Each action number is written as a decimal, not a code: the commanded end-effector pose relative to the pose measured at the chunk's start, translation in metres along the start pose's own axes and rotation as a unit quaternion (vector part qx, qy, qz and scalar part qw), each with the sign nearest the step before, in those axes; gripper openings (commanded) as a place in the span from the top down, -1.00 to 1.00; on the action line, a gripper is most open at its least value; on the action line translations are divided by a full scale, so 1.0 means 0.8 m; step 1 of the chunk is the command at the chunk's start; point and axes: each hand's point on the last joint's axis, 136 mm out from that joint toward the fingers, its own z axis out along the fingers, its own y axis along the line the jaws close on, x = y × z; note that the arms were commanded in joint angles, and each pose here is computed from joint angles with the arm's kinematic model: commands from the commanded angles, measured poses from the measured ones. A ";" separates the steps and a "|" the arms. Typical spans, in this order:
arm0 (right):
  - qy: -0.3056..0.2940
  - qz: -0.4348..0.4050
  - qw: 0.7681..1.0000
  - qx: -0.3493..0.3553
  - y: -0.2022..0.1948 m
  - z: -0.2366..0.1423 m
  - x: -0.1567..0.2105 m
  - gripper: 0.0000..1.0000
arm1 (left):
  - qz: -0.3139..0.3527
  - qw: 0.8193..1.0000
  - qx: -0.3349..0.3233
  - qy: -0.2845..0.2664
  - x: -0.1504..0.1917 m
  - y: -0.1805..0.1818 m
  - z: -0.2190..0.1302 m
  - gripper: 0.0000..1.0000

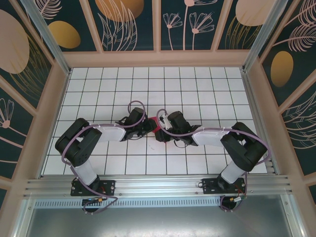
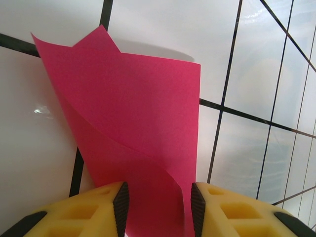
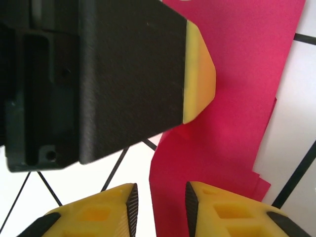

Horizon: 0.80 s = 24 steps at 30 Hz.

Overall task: Fold a paper plane with a square sheet of paper (pick it up from the middle)
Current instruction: Fold the wing for the fifth time at the center of the table.

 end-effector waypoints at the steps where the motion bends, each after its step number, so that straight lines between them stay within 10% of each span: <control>1: 0.019 0.006 1.000 0.002 -0.001 0.002 0.002 0.39 | 0.012 1.000 0.006 0.001 -0.003 -0.012 -0.005 0.18; 7: 0.027 0.009 0.999 0.021 -0.013 0.003 0.013 0.55 | 0.011 1.000 0.006 0.002 -0.002 -0.011 -0.004 0.18; 24: 0.001 -0.062 0.990 0.126 -0.019 -0.012 -0.011 0.22 | 0.011 1.000 0.016 -0.014 -0.009 -0.020 -0.016 0.17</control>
